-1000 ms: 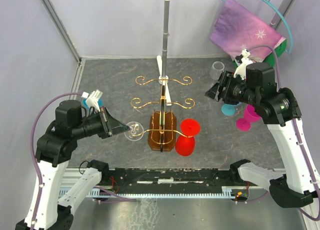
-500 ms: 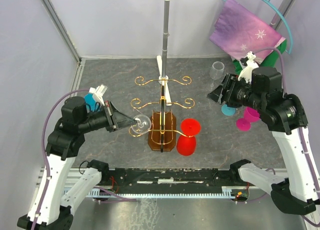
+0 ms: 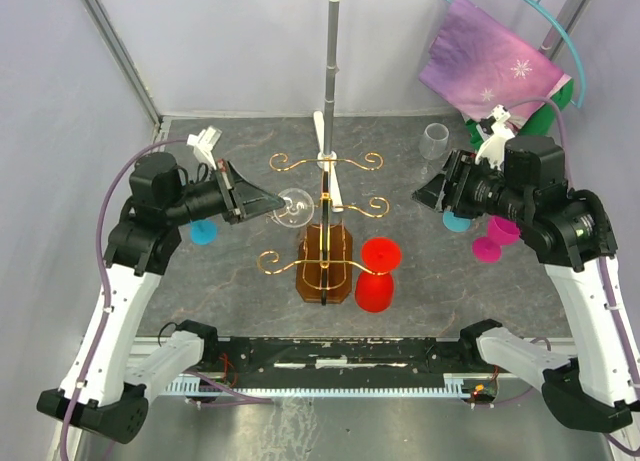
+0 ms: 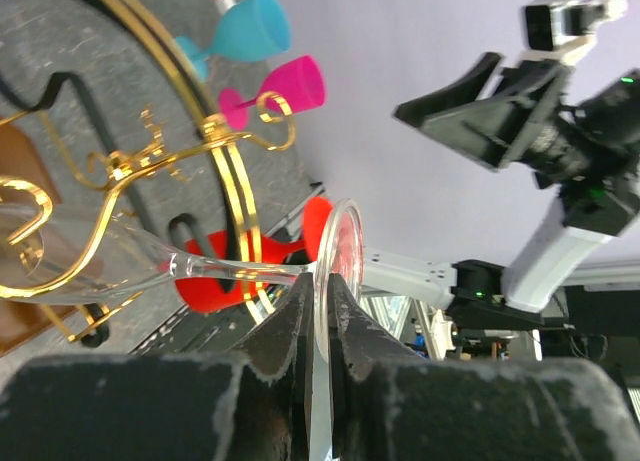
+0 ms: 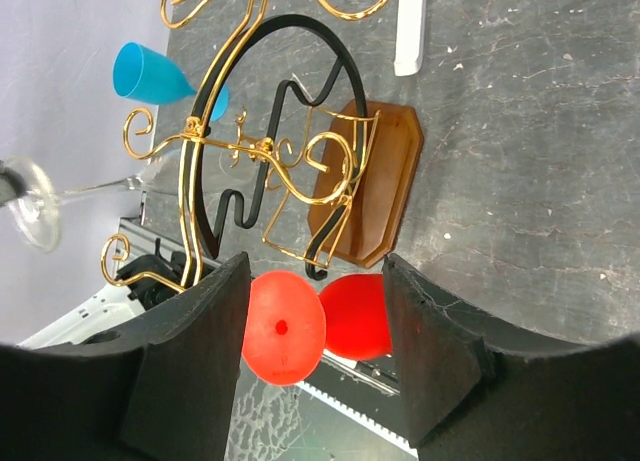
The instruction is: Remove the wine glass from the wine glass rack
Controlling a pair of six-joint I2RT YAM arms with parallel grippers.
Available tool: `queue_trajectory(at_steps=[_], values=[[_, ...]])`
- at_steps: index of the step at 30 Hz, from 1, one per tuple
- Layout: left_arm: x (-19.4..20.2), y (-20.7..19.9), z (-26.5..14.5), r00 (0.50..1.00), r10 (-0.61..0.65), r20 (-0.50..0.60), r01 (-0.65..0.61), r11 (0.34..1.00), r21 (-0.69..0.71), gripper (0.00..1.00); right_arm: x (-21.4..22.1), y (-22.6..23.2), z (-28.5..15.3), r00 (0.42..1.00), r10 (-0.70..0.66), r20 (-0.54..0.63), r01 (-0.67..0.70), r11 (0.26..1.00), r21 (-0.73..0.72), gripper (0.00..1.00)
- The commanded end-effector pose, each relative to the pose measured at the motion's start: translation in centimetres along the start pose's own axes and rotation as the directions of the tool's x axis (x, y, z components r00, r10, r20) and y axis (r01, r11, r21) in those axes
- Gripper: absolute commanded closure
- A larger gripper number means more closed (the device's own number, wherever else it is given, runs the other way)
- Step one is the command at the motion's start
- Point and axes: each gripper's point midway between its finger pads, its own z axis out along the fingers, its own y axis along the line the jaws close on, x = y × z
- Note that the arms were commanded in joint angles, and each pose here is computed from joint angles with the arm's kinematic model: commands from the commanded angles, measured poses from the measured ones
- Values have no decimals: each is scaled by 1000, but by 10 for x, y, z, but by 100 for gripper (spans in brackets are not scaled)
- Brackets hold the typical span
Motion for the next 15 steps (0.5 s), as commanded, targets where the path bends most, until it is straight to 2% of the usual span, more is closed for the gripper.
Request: queue_trajectory(at_steps=[1, 5, 8, 11, 15], values=[[-14, -76, -19, 996, 94, 8, -94, 973, 210, 97, 0, 18, 3, 999, 2, -34, -5, 996, -86, 37], [-9, -107, -34, 987, 158, -31, -142, 948, 284, 97, 11, 32, 16, 985, 79, -154, -102, 984, -144, 34], [-4, -125, -45, 980, 195, -47, -169, 927, 336, 97, 14, 54, 24, 941, 228, -250, -282, 937, -206, 30], [2, -139, -55, 971, 233, -48, -197, 900, 389, 97, 16, 81, 28, 839, 376, -393, -495, 827, -267, 26], [9, -152, -66, 955, 295, -33, -252, 864, 436, 97, 9, 109, 27, 689, 496, -528, -695, 659, -287, 18]])
